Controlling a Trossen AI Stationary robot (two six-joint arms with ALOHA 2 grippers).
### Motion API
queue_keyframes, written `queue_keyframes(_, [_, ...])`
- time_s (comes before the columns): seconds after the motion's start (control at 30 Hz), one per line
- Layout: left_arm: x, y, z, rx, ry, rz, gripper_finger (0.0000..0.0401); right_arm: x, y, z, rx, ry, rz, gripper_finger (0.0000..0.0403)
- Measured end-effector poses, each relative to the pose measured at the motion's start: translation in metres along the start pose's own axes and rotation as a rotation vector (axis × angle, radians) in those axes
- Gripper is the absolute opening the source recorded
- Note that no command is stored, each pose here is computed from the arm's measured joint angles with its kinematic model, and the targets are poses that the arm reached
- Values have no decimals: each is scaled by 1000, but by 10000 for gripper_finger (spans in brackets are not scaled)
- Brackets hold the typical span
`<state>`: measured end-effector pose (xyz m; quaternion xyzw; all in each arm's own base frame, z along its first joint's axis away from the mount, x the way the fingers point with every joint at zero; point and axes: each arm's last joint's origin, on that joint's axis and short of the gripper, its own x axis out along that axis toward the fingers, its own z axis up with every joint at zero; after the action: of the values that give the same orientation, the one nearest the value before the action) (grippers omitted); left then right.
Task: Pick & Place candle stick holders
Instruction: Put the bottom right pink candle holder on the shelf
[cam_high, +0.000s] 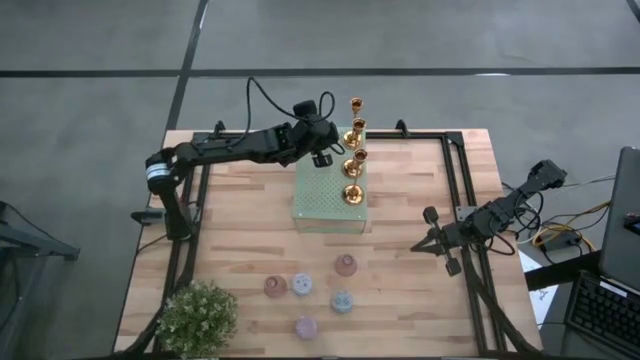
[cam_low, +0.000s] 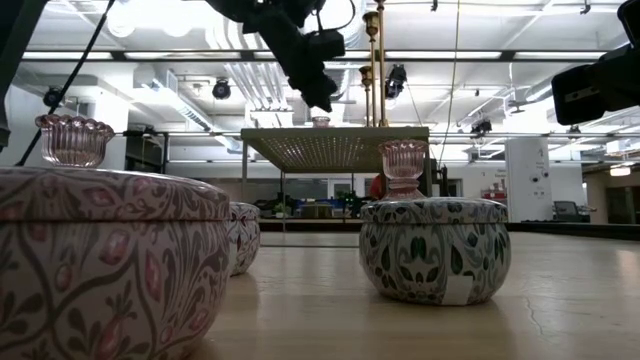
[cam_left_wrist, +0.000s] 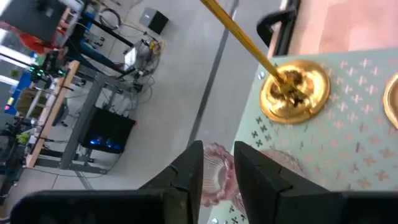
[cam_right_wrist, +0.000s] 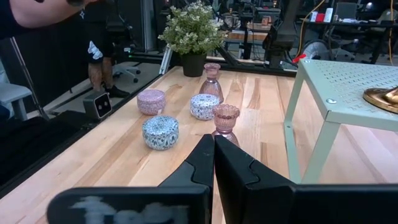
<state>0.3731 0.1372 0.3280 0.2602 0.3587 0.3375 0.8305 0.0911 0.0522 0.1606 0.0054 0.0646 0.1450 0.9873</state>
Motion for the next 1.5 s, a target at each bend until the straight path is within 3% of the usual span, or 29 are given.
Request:
queue_keyframes(0.3, [-20,9,1,-45,65,125,93,0,0,0,0,0,0,8])
queue_keyframes(0.63, [-9,5,-22,-90,188,98,69,0,0,0,0,0,0,8])
queue_keyframes(0.83, [3,-3,-38,-113,196,7,55,0,0,0,0,0,0,8])
queue_keyframes(1.13, [10,-10,-41,-158,114,-43,53,0,0,0,0,0,0,8])
queue_keyframes(1.5, [12,-6,-31,-232,-1,-16,53,0,0,0,0,0,0,8])
